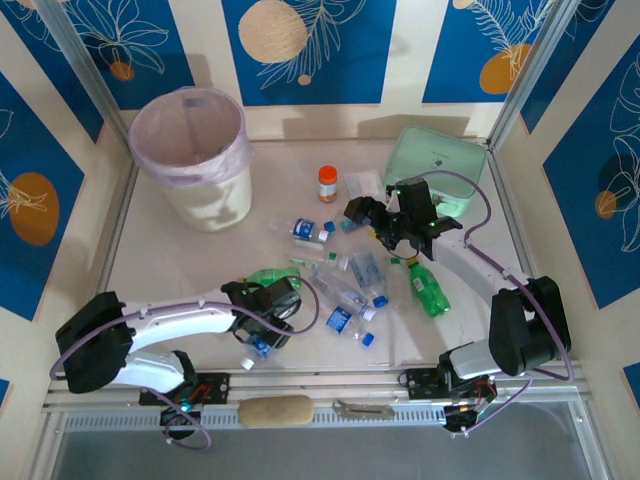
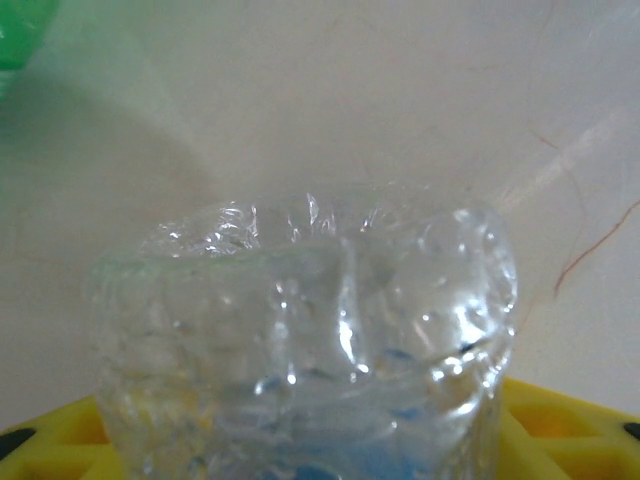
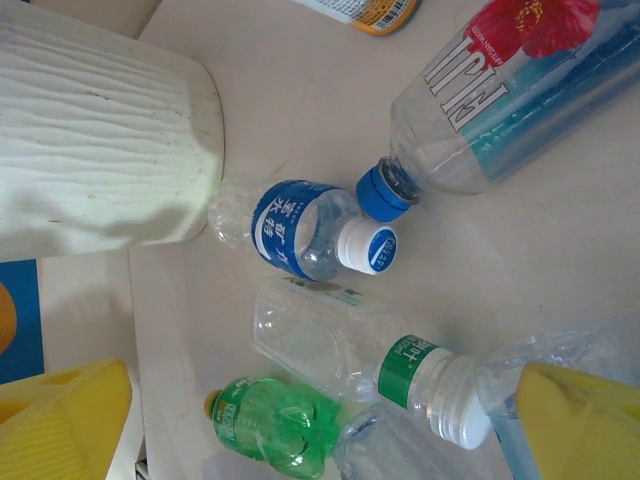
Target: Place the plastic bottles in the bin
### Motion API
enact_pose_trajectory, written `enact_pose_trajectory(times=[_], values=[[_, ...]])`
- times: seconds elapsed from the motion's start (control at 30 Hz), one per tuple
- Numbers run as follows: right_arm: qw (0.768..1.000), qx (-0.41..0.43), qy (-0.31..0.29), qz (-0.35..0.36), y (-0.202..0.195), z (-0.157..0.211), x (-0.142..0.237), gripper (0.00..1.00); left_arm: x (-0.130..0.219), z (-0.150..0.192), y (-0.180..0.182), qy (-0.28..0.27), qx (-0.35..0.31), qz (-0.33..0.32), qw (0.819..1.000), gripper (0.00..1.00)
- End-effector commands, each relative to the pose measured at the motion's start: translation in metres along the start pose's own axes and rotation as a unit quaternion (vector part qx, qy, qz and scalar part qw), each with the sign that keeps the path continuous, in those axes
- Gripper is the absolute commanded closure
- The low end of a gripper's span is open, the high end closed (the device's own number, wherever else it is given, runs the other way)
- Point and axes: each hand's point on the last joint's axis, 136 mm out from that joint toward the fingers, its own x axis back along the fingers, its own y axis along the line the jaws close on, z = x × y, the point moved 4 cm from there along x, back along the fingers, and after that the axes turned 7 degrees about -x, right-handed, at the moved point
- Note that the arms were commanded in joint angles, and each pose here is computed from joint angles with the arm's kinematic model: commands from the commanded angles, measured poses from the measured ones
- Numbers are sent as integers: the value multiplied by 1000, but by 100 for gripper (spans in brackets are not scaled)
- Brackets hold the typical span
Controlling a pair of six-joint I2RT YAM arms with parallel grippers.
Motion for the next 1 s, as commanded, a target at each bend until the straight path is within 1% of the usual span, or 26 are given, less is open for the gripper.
enact_pose_trajectory(times=[0.0, 0.17, 0.27, 0.37, 0.5, 0.6, 0.73, 0.83, 0.97], values=[[1000, -6, 2, -2, -1, 2, 3, 1, 29, -24, 1, -56, -4, -8, 998, 41], [1000, -6, 1, -5, 1, 2, 4, 1, 66, -55, 5, -131, -2, -12, 991, 41], [1000, -5, -1, -5, 2, 1, 5, 1, 89, -76, 10, -181, 1, -20, 983, 41], [1000, -4, -1, -6, 4, 1, 6, 1, 111, -98, 20, -235, 13, -29, 972, 41], [1000, -3, -2, -8, 5, 1, 7, 1, 137, -130, 42, -316, 43, -46, 947, 42], [1000, -2, 0, -10, 6, 1, 7, 1, 162, -158, 63, -389, 64, -61, 917, 42], [1000, 0, 2, -10, 7, 1, 8, 1, 203, -194, 92, -465, 61, -79, 880, 41], [1000, 3, 2, -10, 8, 2, 9, 1, 230, -216, 115, -492, 47, -106, 863, 41], [1000, 0, 2, -11, 6, 2, 9, 1, 253, -240, 143, -507, 33, -125, 852, 41]])
